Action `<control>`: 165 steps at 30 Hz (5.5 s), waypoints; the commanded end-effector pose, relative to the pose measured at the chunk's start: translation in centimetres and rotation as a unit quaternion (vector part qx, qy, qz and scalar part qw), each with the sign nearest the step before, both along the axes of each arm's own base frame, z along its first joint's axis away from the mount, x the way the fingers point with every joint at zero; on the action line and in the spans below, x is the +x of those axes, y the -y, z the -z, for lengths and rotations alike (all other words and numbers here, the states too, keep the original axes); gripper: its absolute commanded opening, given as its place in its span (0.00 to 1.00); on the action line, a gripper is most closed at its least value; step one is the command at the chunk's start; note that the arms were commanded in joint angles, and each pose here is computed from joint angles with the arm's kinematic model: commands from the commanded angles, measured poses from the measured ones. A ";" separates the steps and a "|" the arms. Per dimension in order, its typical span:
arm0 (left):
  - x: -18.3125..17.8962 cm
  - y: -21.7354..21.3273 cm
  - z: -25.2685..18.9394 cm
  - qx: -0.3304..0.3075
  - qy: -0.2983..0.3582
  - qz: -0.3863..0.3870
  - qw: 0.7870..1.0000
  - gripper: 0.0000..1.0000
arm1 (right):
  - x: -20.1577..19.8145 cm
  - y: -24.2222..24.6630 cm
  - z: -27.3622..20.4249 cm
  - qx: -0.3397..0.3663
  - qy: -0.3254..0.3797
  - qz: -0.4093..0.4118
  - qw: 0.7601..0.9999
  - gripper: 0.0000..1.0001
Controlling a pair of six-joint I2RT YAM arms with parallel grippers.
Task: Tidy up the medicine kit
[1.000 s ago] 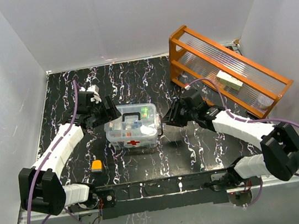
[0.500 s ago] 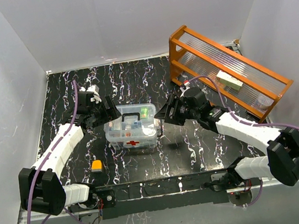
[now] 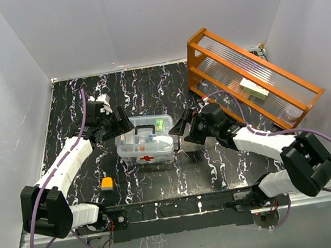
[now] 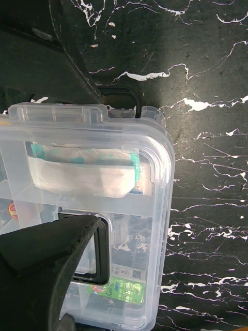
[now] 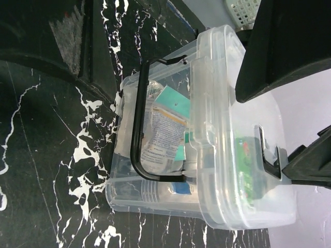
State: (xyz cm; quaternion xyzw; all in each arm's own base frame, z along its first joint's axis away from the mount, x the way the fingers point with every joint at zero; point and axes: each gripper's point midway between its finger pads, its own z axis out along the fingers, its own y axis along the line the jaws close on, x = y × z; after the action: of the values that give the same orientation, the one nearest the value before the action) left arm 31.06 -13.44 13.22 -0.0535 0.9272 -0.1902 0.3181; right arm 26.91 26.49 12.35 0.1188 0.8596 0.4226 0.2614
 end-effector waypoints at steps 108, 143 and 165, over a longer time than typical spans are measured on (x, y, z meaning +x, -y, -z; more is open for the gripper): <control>-5.0 4.3 0.0 -0.122 -0.059 0.096 0.986 0.71 | 2.2 -1.2 -9.6 -0.191 0.119 0.018 0.974 0.67; -5.0 3.1 0.1 -0.202 0.048 -0.022 0.978 0.99 | 0.1 -8.8 -7.0 -0.408 0.216 -0.177 0.869 0.64; -7.3 5.3 2.1 -0.308 -0.005 -0.001 0.951 0.94 | -3.3 -8.3 -1.1 -0.430 0.135 -0.274 0.850 0.62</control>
State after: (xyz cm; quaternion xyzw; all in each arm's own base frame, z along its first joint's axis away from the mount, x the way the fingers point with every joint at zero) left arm 24.27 -18.71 10.57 -0.1557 0.8272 -0.4584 0.2852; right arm 24.77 36.18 15.82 -0.3045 0.8911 0.1069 0.3192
